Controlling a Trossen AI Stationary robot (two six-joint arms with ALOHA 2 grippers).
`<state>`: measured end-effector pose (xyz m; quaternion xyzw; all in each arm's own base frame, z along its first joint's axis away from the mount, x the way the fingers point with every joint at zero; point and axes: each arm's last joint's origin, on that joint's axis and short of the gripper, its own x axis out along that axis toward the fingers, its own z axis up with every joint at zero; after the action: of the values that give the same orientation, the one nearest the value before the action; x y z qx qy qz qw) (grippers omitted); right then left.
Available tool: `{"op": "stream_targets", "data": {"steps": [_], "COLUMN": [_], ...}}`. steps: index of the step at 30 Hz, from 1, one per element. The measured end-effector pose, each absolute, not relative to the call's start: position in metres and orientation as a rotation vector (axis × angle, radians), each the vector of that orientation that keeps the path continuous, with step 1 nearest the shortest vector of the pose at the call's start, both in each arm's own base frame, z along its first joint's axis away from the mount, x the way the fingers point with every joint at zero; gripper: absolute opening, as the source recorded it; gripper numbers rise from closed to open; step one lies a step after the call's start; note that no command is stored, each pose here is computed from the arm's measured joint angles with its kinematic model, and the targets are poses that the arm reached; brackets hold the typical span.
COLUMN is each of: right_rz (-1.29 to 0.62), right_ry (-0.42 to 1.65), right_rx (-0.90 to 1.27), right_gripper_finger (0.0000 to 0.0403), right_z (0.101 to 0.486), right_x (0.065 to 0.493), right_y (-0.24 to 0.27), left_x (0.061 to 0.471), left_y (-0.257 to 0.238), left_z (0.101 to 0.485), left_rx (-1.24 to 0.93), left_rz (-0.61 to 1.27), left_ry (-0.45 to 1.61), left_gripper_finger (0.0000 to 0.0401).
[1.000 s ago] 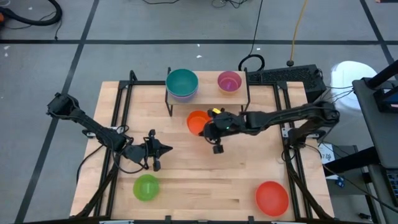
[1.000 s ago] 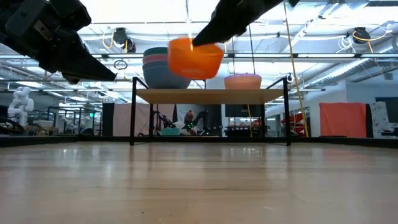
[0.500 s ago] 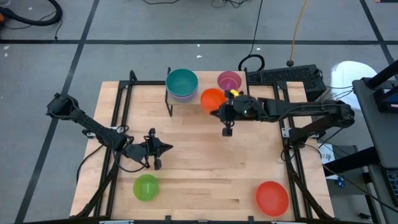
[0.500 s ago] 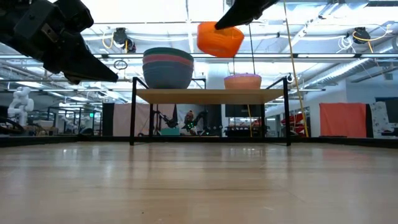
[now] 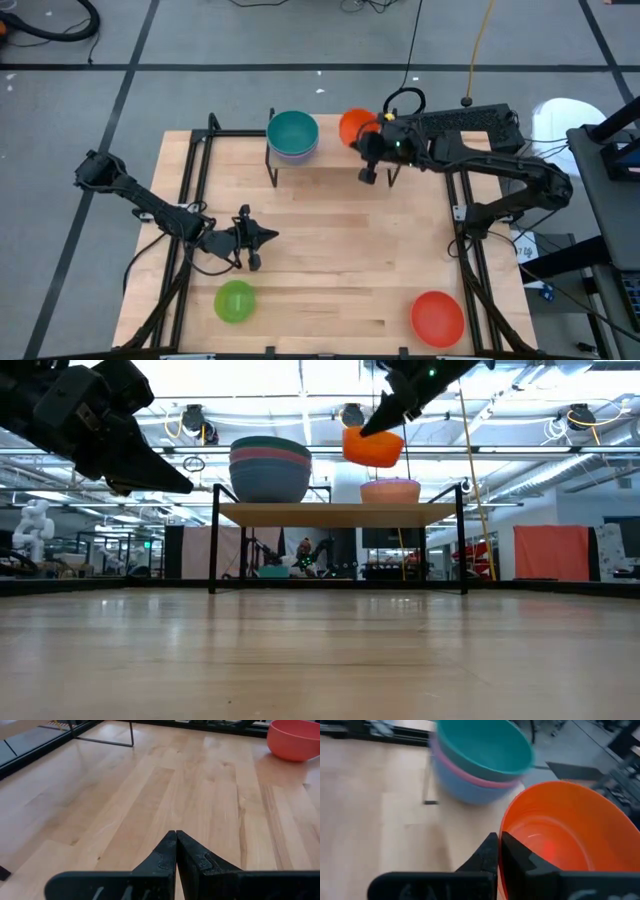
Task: Place and stack bowls onto a shelf
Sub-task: Stack the top orange bowl on top of the purple bowl on the shelf
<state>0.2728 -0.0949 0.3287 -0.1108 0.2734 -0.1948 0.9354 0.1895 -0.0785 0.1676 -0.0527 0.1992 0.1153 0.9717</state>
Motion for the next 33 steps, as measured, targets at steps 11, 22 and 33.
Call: {"op": "stream_targets", "data": {"steps": [11,22,33], "right_rz": [-0.506,-0.524,-0.53], "right_ry": [0.581,0.618,0.679], "right_rx": [-0.182,-0.158,-0.136], "right_gripper_finger": [0.0,0.0,0.0], "right_z": [0.328,0.324,0.307], "right_x": [0.26,0.256,0.265], "right_y": [-0.125,-0.131,-0.141], "left_x": [0.19,0.19,0.19], "left_y": [-0.079,-0.079,-0.079], "left_z": [0.168,0.168,0.168], "left_rx": [-0.108,-0.115,-0.119], "left_rz": [0.233,0.234,0.234], "left_ry": [0.402,0.401,0.401], "left_gripper_finger": [0.001,0.001,0.001]}}
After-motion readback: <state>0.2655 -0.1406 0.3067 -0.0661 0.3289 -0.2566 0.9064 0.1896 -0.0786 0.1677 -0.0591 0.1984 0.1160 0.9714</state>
